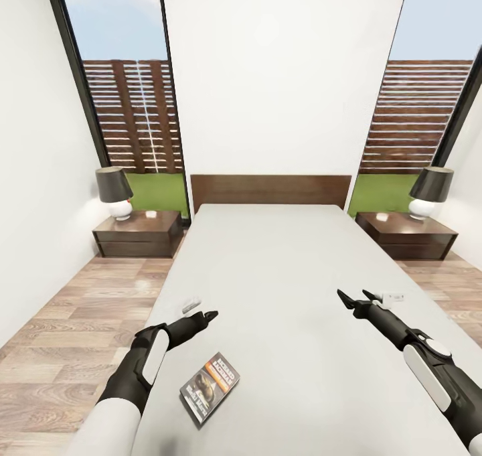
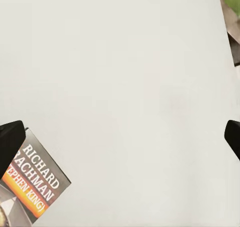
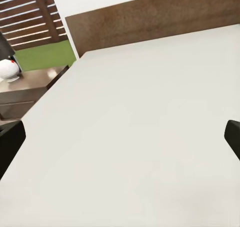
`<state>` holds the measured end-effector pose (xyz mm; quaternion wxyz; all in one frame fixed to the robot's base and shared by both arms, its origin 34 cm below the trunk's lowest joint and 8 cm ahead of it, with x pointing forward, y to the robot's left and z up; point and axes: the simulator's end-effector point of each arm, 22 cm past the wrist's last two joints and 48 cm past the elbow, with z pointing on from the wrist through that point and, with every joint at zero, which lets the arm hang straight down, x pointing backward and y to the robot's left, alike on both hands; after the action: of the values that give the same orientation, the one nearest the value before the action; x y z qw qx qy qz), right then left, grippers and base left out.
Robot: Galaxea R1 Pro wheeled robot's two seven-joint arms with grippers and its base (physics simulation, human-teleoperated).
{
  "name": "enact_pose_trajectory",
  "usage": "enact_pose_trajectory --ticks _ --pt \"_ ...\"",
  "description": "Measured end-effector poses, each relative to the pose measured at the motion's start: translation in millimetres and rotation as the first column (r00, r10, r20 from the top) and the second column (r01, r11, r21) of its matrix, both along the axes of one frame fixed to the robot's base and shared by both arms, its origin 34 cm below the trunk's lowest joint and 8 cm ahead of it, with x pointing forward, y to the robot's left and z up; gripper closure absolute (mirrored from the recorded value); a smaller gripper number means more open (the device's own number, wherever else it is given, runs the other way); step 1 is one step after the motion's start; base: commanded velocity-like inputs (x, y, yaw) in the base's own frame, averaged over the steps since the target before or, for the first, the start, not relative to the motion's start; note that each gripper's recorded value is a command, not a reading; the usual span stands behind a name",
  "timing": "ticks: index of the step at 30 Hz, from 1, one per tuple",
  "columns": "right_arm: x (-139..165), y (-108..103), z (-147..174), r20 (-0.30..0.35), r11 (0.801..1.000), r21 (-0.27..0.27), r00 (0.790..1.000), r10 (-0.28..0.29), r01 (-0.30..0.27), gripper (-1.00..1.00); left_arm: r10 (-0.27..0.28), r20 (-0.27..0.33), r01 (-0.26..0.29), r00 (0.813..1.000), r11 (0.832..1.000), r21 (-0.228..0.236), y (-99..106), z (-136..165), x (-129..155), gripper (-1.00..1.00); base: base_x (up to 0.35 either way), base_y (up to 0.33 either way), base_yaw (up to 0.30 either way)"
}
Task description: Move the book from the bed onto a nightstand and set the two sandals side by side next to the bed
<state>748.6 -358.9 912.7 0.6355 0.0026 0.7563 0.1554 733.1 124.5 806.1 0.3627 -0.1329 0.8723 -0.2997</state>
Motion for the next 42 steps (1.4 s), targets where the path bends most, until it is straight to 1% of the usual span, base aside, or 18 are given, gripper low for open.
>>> enact_pose_trajectory --ticks 21,42 --pt "1 -1 -28 0.016 1.000 -0.003 1.000 -0.001 0.001 -1.00 0.003 0.000 -0.003 1.000 1.000 -0.001 1 -33 0 -1.00 0.000 0.000 0.000" --pt "-1 -1 -64 0.016 1.000 -0.002 1.000 0.000 0.000 -1.00 0.004 0.001 -0.004 1.000 1.000 0.000 2 -69 -1 -1.00 0.000 0.000 0.000"
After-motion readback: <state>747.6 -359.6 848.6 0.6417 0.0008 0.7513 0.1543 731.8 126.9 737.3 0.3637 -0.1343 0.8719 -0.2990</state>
